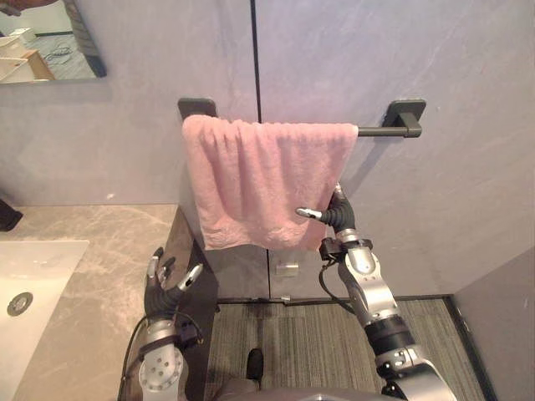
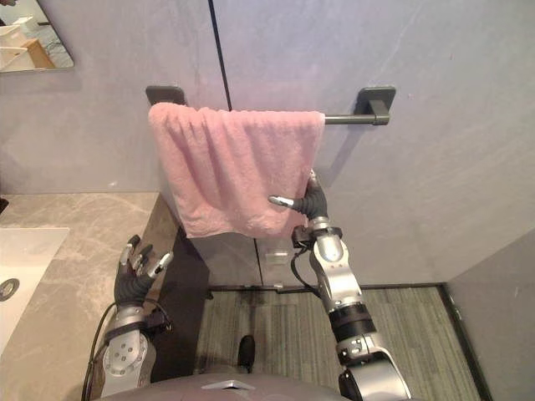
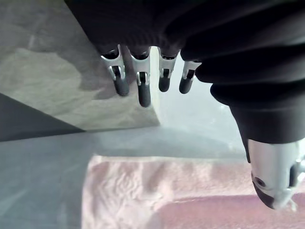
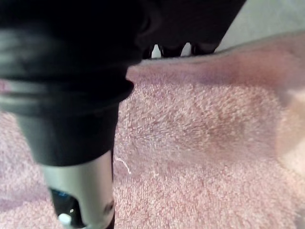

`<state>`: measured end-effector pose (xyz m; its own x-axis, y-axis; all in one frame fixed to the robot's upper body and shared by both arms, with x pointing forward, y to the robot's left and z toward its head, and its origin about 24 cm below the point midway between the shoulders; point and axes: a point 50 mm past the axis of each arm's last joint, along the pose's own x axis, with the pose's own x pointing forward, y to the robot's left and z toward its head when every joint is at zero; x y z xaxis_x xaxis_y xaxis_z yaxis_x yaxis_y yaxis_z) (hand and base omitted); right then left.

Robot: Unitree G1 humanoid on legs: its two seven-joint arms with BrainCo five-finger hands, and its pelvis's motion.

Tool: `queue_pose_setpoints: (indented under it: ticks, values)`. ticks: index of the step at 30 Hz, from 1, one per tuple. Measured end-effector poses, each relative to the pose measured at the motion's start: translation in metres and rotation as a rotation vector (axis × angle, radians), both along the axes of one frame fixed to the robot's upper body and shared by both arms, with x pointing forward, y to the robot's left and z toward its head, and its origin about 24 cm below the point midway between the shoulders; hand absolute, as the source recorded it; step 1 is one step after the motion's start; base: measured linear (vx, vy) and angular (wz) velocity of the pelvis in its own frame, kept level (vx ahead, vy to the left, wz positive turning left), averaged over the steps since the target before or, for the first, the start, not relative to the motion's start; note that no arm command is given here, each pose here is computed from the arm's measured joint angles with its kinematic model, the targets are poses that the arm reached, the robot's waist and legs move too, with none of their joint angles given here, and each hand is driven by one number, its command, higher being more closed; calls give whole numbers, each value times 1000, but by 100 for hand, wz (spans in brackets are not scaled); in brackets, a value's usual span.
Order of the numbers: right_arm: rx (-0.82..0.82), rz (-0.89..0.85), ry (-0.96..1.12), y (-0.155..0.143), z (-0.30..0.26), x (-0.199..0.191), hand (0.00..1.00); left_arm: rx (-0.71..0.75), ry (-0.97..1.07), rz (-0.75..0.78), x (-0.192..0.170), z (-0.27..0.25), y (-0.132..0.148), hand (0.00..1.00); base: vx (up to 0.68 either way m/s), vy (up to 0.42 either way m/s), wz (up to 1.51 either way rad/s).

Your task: Organize washtable

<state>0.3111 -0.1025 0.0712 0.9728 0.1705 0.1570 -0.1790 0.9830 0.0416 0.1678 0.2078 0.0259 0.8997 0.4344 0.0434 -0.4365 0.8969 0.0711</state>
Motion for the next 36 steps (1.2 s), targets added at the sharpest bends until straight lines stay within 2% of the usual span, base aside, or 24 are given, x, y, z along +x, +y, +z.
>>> queue_pose_setpoints:
  ticks: [6, 7, 16, 36]
  values:
    - [-68, 54, -14, 8, 7, 10, 0, 33, -101, 3, 14, 20, 3, 0, -3, -4, -2]
    - [-79, 67, -17, 12, 9, 14, 100, 46, -114, -13, 17, 23, 3, 0, 0, 0, 0]
    - [-126, 117, -78, 23, 32, 25, 100, 84, -183, -97, 34, 38, -7, 0, 7, -12, 0]
    - [-107, 104, -69, 14, 24, 15, 100, 146, -268, -111, 63, 62, -2, 0, -6, -6, -8]
